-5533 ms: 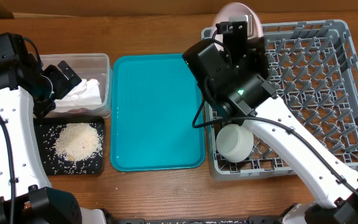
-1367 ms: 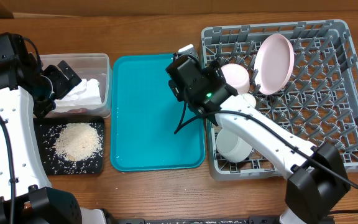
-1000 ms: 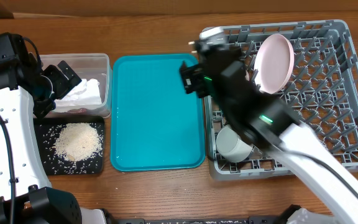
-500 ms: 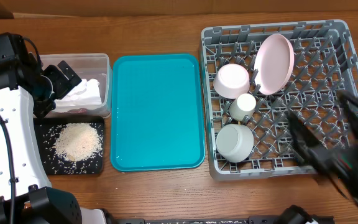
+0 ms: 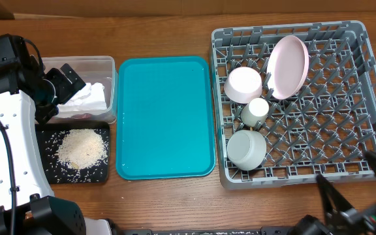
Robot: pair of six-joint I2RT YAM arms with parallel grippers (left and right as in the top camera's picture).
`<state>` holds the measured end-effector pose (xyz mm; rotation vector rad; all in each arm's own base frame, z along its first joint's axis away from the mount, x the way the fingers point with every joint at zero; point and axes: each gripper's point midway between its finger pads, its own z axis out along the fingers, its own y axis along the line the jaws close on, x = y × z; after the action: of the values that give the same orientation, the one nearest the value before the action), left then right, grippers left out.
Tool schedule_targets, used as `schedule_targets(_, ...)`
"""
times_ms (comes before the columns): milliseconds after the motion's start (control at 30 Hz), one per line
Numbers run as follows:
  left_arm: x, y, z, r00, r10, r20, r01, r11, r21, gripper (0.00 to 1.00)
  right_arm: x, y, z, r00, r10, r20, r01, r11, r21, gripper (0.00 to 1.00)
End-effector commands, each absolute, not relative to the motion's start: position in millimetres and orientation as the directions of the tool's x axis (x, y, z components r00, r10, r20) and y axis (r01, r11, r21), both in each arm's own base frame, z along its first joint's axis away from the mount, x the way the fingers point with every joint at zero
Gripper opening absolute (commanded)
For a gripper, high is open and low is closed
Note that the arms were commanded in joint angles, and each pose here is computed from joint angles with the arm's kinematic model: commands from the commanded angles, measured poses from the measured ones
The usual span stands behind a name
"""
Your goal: Sort waste into correct bins and load items into the dishwasher
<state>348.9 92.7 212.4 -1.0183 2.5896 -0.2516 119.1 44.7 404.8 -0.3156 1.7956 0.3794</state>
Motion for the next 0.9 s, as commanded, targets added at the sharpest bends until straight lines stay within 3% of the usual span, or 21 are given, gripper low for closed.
schedule_targets(0, 351.7, 93.4, 222.4, -0.675, -0.683, -0.278, -0.615, 0.729, -0.299, 1.0, 131.9, 56.3, 380.5, -0.295, 0.023, -0.955, -0.39, 0.91, 0.142, 1.0)
schedule_targets(500, 351.7, 93.3, 222.5, -0.675, -0.683, -0.277, -0.615, 0.729, -0.299, 1.0, 191.1, 92.7, 269.9, -0.115, 0.219, -0.969, -0.41, 0.878, 0.247, 1.0)
schedule_targets(700, 351.7, 93.5, 222.5, -0.675, -0.684, -0.277, -0.615, 0.729, -0.299, 1.0, 221.9, 82.4, 235.7, -0.019, 0.451, -0.892, -0.367, 0.827, 0.426, 1.0)
schedule_targets(867, 351.6, 93.5, 222.4, -0.675, -0.684, -0.278, -0.616, 0.729, -0.299, 1.0, 231.2, 68.9, 226.3, 0.04, 0.517, -0.855, -0.34, 0.812, 0.475, 1.0)
